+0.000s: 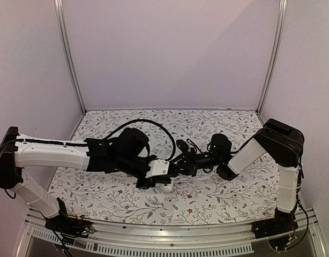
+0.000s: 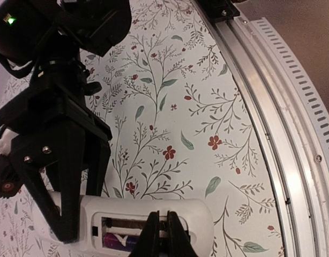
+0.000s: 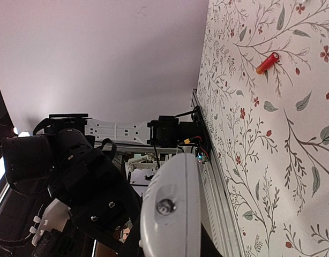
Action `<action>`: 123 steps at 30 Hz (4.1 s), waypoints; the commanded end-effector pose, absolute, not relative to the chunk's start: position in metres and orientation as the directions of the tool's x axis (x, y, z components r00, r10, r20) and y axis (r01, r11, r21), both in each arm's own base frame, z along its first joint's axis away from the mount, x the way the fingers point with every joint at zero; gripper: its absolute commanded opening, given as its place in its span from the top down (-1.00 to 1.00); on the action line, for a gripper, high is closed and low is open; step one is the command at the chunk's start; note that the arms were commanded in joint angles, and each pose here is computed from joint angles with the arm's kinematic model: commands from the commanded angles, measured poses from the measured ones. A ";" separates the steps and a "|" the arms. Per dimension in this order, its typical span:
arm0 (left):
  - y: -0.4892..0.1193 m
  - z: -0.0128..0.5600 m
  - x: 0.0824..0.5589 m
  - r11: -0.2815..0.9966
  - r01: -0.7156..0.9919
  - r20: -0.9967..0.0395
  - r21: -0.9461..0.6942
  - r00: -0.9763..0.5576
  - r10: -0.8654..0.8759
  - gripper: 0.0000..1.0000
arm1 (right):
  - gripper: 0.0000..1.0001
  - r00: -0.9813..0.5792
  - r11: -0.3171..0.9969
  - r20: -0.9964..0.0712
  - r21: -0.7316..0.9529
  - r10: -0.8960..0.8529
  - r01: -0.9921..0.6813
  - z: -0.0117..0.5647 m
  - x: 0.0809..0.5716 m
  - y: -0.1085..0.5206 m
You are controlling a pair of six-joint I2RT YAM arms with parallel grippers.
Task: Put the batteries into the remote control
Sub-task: Load the battery into the battery compartment, then press the battery in the battery compartment, then pick up the battery from the center of the board.
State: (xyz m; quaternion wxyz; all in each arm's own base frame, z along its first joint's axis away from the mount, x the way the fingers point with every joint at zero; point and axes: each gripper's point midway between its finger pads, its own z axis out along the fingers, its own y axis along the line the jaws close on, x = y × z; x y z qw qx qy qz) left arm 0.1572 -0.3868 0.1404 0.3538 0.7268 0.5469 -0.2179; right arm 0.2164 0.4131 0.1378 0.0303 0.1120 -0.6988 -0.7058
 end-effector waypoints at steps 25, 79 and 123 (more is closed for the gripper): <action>-0.334 0.081 0.188 -0.002 0.986 -0.609 0.164 0.103 0.787 0.88 | 1.00 -0.862 -0.310 -0.416 0.893 -0.291 -0.326 0.251 0.160 0.408; -0.383 0.190 0.184 0.381 0.863 -0.816 -0.331 -0.465 0.344 -0.24 | 1.00 -0.762 0.063 -0.611 0.770 -0.216 -0.635 0.223 0.200 0.403; -0.210 0.105 0.281 0.848 0.526 -0.374 0.067 -0.774 0.510 -0.12 | 1.00 -0.846 0.305 -0.519 0.792 -0.120 -0.529 0.167 0.258 0.340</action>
